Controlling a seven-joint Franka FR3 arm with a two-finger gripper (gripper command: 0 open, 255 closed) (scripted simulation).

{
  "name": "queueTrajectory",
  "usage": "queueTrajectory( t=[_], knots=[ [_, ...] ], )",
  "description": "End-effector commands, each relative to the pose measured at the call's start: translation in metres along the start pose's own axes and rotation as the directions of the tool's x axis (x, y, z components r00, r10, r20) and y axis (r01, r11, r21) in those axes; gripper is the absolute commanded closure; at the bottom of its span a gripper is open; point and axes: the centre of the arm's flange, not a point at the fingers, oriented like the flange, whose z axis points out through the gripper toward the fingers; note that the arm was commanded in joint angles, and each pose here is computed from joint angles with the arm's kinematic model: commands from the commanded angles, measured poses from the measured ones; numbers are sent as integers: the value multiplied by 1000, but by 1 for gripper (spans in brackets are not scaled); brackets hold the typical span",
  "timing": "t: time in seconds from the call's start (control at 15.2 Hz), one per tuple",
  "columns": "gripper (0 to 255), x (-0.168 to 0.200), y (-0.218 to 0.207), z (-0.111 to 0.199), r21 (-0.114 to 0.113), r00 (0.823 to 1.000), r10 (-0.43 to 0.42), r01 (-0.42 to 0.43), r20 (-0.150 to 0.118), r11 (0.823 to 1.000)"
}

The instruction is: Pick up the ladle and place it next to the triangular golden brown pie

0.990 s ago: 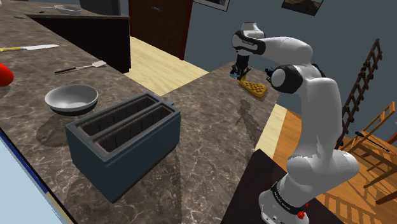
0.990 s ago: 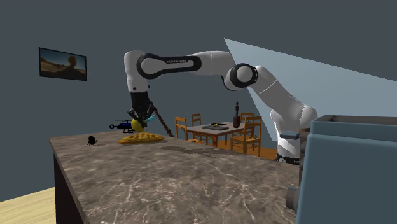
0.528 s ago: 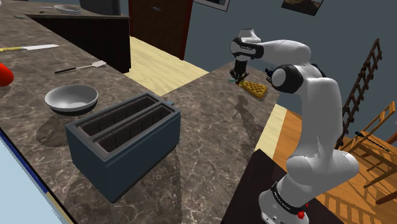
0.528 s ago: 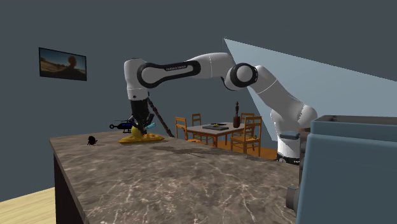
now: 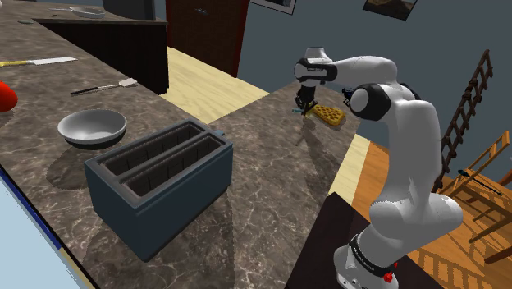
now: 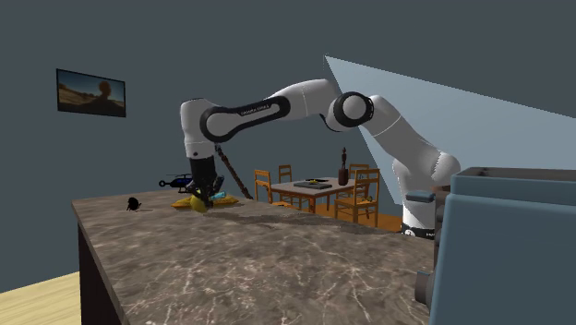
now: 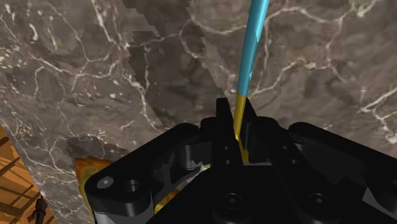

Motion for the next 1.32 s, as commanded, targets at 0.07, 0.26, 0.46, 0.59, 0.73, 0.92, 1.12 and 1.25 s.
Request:
queueTrajectory(
  t=[0.07, 0.26, 0.46, 0.59, 0.73, 0.92, 1.12, 1.25],
  knots=[
    [255, -1, -3, 15, 0, 1000, 0, 0, 0, 1000],
    [255, -2, -5, 24, 0, 1000, 0, 0, 0, 1000],
    [255, -2, -5, 24, 0, 1000, 0, 0, 0, 1000],
    [255, -2, -5, 24, 0, 1000, 0, 0, 0, 1000],
    [255, -2, -5, 24, 0, 1000, 0, 0, 0, 1000],
    [0, -2, -5, 24, 0, 1000, 0, 0, 0, 1000],
    [0, -2, -5, 24, 0, 1000, 0, 0, 0, 1000],
    [0, -2, -5, -2, 0, 1000, 0, 0, 0, 1000]
  ],
)
